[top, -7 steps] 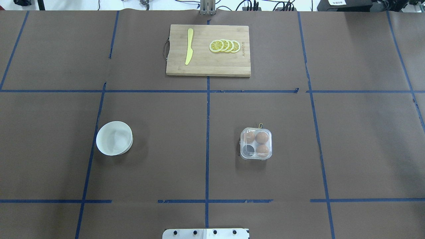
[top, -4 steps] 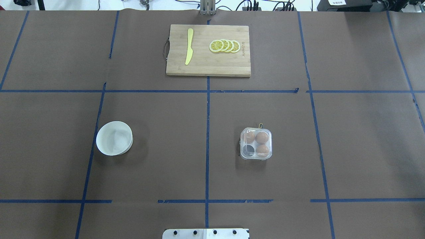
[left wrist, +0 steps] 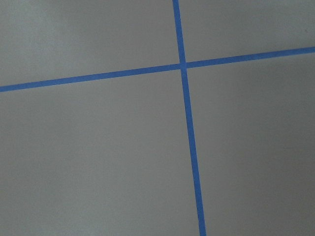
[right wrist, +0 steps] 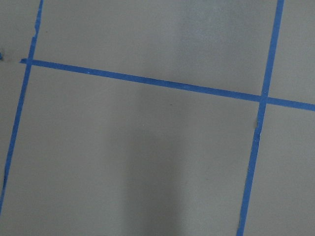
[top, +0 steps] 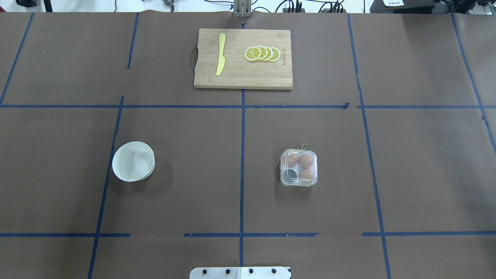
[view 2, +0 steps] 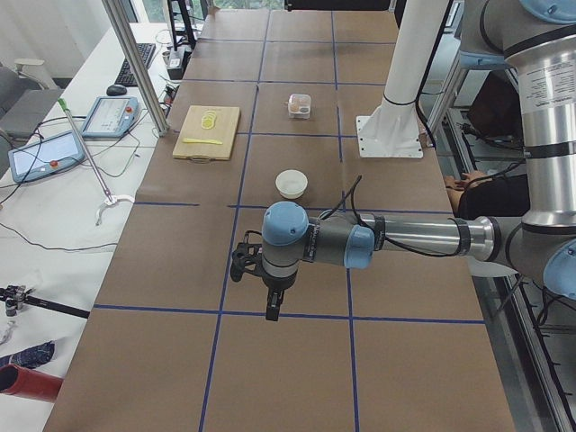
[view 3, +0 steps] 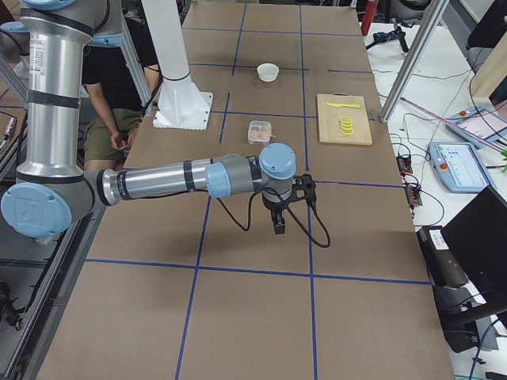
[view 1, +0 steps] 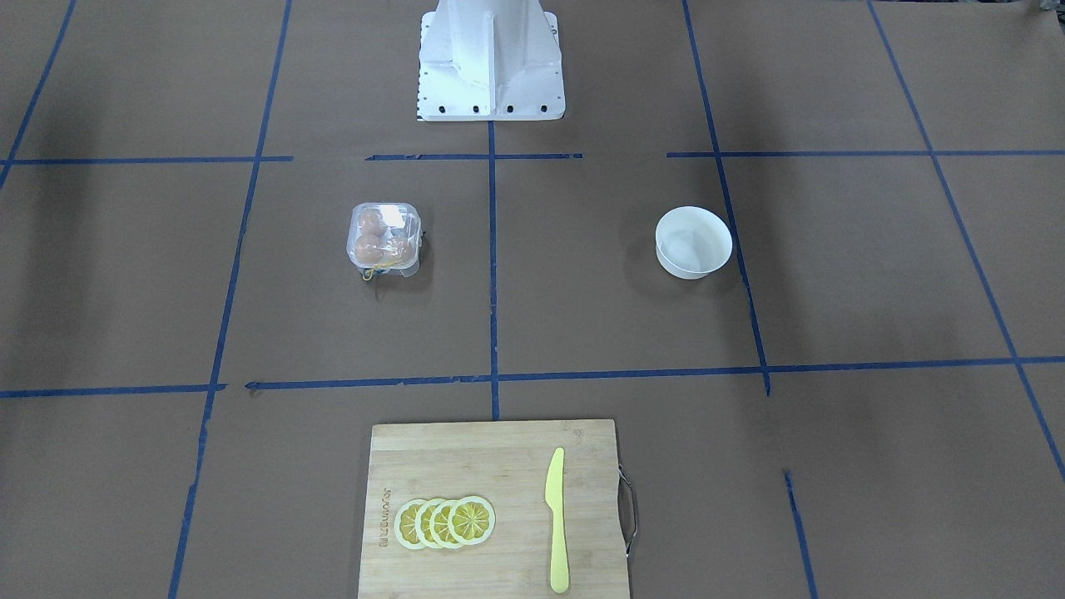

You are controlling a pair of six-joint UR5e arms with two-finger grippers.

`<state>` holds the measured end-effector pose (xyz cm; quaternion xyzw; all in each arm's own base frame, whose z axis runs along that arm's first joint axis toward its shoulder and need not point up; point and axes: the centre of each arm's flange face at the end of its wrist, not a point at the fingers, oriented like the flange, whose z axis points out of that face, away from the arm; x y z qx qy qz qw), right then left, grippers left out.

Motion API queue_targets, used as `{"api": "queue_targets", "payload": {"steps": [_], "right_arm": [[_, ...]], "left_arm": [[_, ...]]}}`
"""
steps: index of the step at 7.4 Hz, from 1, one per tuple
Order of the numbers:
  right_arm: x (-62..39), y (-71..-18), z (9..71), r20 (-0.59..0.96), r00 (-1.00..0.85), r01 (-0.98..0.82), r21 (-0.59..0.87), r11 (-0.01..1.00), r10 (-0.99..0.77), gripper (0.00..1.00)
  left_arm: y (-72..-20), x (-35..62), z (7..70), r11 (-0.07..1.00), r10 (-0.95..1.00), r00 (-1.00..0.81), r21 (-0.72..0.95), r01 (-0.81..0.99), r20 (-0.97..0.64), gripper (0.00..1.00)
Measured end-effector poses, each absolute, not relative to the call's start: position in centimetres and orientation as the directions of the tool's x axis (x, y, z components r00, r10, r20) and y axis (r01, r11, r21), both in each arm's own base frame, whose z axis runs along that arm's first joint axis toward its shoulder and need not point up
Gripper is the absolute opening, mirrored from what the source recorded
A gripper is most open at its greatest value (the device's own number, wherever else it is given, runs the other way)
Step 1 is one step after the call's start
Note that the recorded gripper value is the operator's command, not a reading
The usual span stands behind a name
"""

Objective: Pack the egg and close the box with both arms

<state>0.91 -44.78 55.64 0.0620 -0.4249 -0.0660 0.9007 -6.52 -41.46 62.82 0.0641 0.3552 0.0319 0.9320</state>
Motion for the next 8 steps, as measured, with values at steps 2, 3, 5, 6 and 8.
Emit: {"api": "queue_targets", "payload": {"steps": [2,3,5,6,8], "right_arm": [[0.8,-44.8,55.6,0.758,0.630,0.067,0.167,0.984,-0.172,1.00],[0.8,-44.8,55.5,0.757,0.630,0.067,0.168,0.984,-0.172,1.00],[0.7,-45.2,55.1,0.757,0.628,0.067,0.178,0.982,-0.180,1.00],[0.7,-45.3,54.9,0.756,0.628,0.067,0.182,0.981,-0.183,1.00],[0.7,-45.5,54.7,0.753,0.631,0.066,0.186,0.980,-0.186,1.00]], "left_arm": [[-43.3,-6.3,63.0,0.990,0.105,0.745,0.137,-0.018,-0.658,1.00],[-43.6,-6.3,62.6,0.989,0.111,0.745,0.145,-0.019,-0.658,1.00],[-43.7,-6.2,61.9,0.987,0.122,0.745,0.159,-0.021,-0.656,1.00],[-43.6,-6.2,61.7,0.987,0.123,0.745,0.161,-0.021,-0.656,1.00],[-43.4,-6.2,61.7,0.989,0.112,0.745,0.145,-0.021,-0.658,1.00]]}}
